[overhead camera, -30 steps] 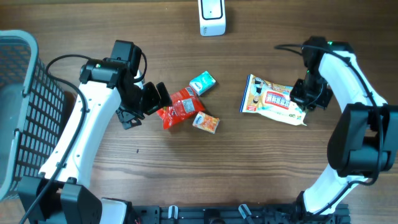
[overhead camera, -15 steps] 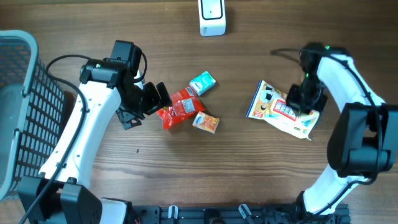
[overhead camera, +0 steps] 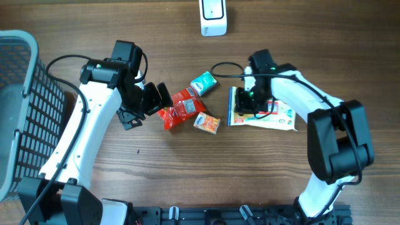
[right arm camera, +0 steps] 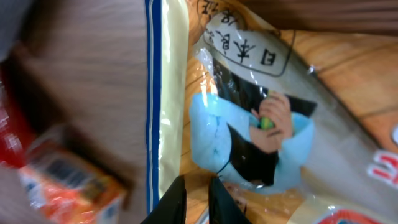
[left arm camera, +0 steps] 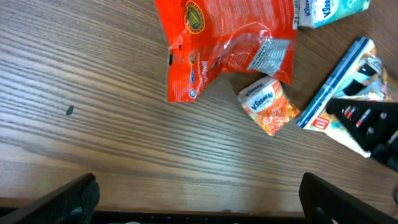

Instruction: Scan the item barcode

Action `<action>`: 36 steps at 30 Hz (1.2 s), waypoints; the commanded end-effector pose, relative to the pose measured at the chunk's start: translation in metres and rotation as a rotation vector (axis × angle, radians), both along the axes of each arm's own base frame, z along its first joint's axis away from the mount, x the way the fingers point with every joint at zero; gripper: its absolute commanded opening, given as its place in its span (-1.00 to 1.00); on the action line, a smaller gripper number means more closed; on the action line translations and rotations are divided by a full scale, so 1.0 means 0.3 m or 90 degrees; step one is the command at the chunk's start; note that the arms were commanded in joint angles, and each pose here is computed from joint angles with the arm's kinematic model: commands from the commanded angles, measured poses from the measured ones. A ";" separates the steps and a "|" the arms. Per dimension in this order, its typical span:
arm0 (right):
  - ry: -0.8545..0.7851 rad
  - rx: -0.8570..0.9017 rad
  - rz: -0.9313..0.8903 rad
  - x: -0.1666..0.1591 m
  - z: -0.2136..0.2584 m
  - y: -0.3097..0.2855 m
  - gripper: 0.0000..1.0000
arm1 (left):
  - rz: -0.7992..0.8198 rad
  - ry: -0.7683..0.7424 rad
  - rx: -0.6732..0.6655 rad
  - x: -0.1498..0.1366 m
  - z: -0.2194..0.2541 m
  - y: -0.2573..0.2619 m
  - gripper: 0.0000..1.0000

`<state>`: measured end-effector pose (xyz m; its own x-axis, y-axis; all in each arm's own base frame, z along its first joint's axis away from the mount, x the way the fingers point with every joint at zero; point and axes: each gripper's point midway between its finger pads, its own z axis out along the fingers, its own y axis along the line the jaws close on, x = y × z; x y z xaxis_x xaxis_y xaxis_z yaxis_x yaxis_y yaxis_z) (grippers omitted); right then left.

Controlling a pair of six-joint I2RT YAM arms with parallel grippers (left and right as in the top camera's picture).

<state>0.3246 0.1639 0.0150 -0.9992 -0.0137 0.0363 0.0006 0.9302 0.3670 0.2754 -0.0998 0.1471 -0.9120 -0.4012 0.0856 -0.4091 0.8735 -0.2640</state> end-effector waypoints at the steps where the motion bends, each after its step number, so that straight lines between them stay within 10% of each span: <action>1: -0.045 -0.009 0.024 0.099 0.150 0.019 -0.91 | -0.011 -0.001 -0.002 -0.002 -0.001 -0.005 1.00; 6: -0.046 -0.225 -0.089 0.162 0.325 -0.265 -0.85 | -0.011 -0.001 -0.002 -0.002 -0.001 -0.004 1.00; 15: 0.051 -0.252 -0.290 0.038 -0.035 -0.593 -0.76 | -0.011 -0.001 -0.002 -0.002 -0.001 -0.004 1.00; 19: 0.021 -0.257 -0.333 0.107 0.046 -0.714 -0.88 | -0.011 -0.001 -0.002 -0.002 -0.001 -0.005 1.00; 24: 0.140 -0.259 -0.303 0.001 0.250 -0.677 -0.91 | -0.011 -0.001 -0.002 -0.002 -0.001 -0.005 1.00; 36: 0.226 -0.370 -0.336 -0.214 -0.020 -0.694 -0.91 | -0.011 -0.001 -0.002 -0.002 -0.001 -0.005 1.00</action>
